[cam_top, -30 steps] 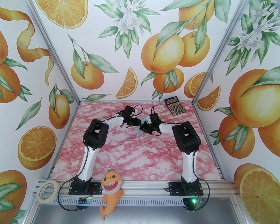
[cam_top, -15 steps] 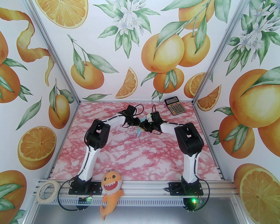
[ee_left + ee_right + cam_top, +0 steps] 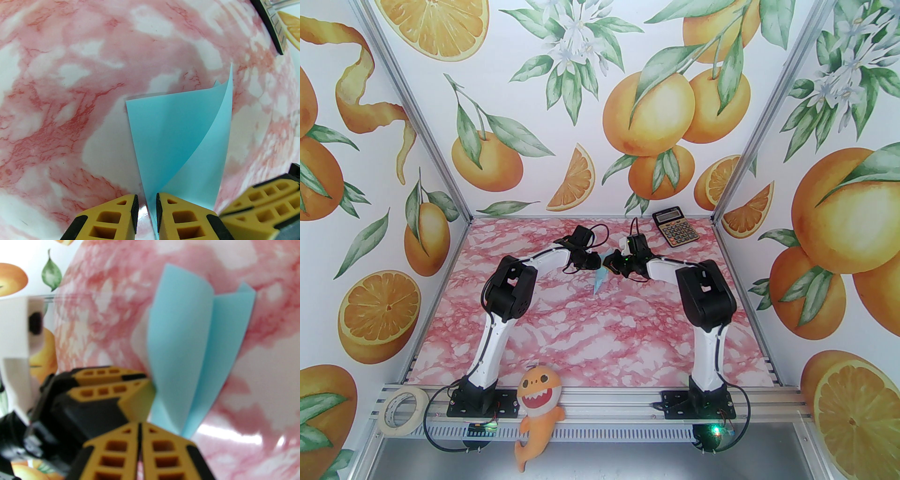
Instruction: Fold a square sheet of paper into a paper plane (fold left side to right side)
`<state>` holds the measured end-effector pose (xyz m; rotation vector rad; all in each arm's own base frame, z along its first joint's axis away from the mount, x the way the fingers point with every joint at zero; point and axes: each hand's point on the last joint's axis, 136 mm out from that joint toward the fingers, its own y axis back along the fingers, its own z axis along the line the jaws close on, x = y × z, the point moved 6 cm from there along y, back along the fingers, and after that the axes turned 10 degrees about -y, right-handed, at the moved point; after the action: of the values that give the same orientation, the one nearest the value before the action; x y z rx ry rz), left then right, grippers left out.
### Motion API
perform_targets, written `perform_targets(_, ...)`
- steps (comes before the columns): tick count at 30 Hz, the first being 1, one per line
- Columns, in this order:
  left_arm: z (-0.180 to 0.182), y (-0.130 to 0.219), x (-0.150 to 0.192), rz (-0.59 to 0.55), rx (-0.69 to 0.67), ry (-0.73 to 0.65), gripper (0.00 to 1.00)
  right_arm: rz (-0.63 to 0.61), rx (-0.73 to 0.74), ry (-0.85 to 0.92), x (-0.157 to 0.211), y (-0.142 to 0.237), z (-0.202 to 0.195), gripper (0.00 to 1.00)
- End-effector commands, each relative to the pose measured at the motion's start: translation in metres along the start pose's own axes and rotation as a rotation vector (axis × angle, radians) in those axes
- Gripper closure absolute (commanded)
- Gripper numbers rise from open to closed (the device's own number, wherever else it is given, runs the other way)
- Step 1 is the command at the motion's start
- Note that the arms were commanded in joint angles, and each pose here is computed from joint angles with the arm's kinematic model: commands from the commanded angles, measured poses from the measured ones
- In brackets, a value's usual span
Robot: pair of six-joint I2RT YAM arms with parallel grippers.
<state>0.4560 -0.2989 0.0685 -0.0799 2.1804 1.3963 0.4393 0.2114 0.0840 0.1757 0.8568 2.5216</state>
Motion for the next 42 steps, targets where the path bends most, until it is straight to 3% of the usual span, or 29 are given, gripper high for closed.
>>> perform_targets(1,-0.003,-0.033,0.034,0.114,-0.011,-0.003,0.78,-0.02,0.037,0.004,-0.009,-0.004,-0.005,0.9)
perform_targets(11,-0.007,-0.03,0.03,0.105,0.006,-0.007,0.78,-0.025,0.129,-0.038,-0.006,-0.015,-0.037,0.94)
perform_targets(15,-0.012,-0.013,0.016,0.058,0.008,-0.011,0.76,-0.022,0.14,-0.046,-0.004,-0.015,-0.042,0.94)
perform_targets(20,-0.017,0.034,0.004,-0.035,0.004,0.005,0.6,-0.021,0.138,-0.047,-0.003,-0.015,-0.042,0.94)
perform_targets(28,-0.03,0.043,0.044,0.01,0.173,0.083,0.43,-0.016,0.13,-0.05,-0.003,-0.016,-0.042,0.94)
perform_targets(34,-0.039,0.039,0.054,0.026,0.223,0.097,0.44,-0.013,0.129,-0.046,-0.001,-0.015,-0.043,0.94)
perform_targets(42,-0.041,0.023,0.071,0.091,0.17,0.079,0.55,-0.015,0.124,-0.042,0.0,-0.014,-0.04,0.94)
